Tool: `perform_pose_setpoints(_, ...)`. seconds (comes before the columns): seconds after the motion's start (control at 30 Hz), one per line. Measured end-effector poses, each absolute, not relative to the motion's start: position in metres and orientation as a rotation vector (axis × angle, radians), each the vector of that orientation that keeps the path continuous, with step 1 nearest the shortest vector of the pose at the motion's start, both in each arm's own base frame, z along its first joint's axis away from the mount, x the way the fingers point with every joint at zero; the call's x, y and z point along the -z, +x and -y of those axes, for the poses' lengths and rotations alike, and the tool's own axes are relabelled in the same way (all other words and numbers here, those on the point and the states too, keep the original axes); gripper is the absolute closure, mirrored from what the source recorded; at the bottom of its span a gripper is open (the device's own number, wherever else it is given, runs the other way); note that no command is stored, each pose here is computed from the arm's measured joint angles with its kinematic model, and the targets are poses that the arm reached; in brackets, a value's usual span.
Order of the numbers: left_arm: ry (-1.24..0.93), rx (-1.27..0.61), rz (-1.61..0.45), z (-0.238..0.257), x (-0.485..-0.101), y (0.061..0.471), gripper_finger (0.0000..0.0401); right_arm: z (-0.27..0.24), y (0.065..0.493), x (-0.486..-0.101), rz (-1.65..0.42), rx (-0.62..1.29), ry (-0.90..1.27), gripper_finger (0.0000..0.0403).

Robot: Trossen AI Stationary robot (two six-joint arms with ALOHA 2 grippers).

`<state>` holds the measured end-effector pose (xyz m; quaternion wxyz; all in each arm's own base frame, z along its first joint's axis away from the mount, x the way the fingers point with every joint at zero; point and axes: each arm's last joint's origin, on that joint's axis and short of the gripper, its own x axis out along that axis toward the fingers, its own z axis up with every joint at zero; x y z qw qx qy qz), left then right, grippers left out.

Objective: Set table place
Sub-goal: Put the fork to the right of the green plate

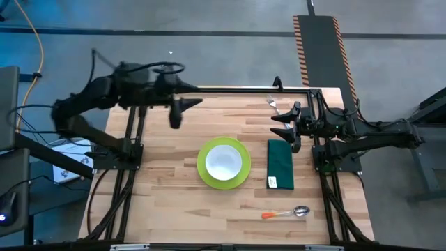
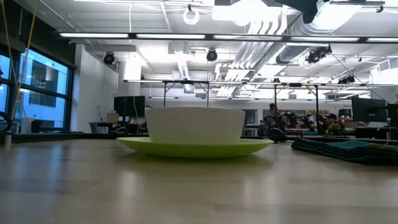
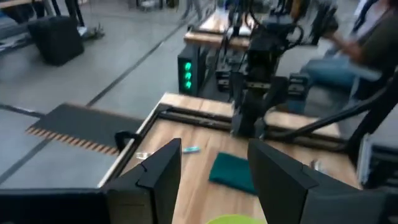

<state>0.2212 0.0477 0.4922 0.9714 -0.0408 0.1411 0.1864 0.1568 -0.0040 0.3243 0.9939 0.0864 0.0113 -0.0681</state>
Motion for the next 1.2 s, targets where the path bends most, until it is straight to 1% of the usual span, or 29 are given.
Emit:
perform_pose_setpoints(0.1, -0.123, -0.371, -0.200, -0.044, -0.468, 0.205, 0.0226, 0.004, 0.157, -0.324, -0.023, 0.137, 0.173, 0.0183)
perform_pose_setpoints(0.33, -0.164, -0.230, 0.020, -0.036, -0.399, 0.184, 0.0226, 0.004, 0.157, -0.325, -0.017, 0.136, 0.173, 0.0183)
perform_pose_setpoints(0.43, -0.192, -0.215, 0.078, -0.035, -0.377, 0.178, 0.0226, 0.004, 0.157, -0.325, -0.012, 0.136, 0.173, 0.0183)
perform_pose_setpoints(0.5, -0.206, -0.217, 0.081, -0.035, -0.366, 0.175, 0.0226, 0.004, 0.157, -0.326, -0.010, 0.135, 0.174, 0.0183)
perform_pose_setpoints(0.6, -0.201, -0.226, 0.077, -0.035, -0.359, 0.173, 0.0226, 0.004, 0.157, -0.326, -0.009, 0.135, 0.175, 0.0183)
perform_pose_setpoints(1.2, -0.203, -0.255, 0.083, -0.035, -0.359, 0.173, 0.0226, 0.004, 0.157, -0.326, -0.007, 0.135, 0.174, 0.0183)
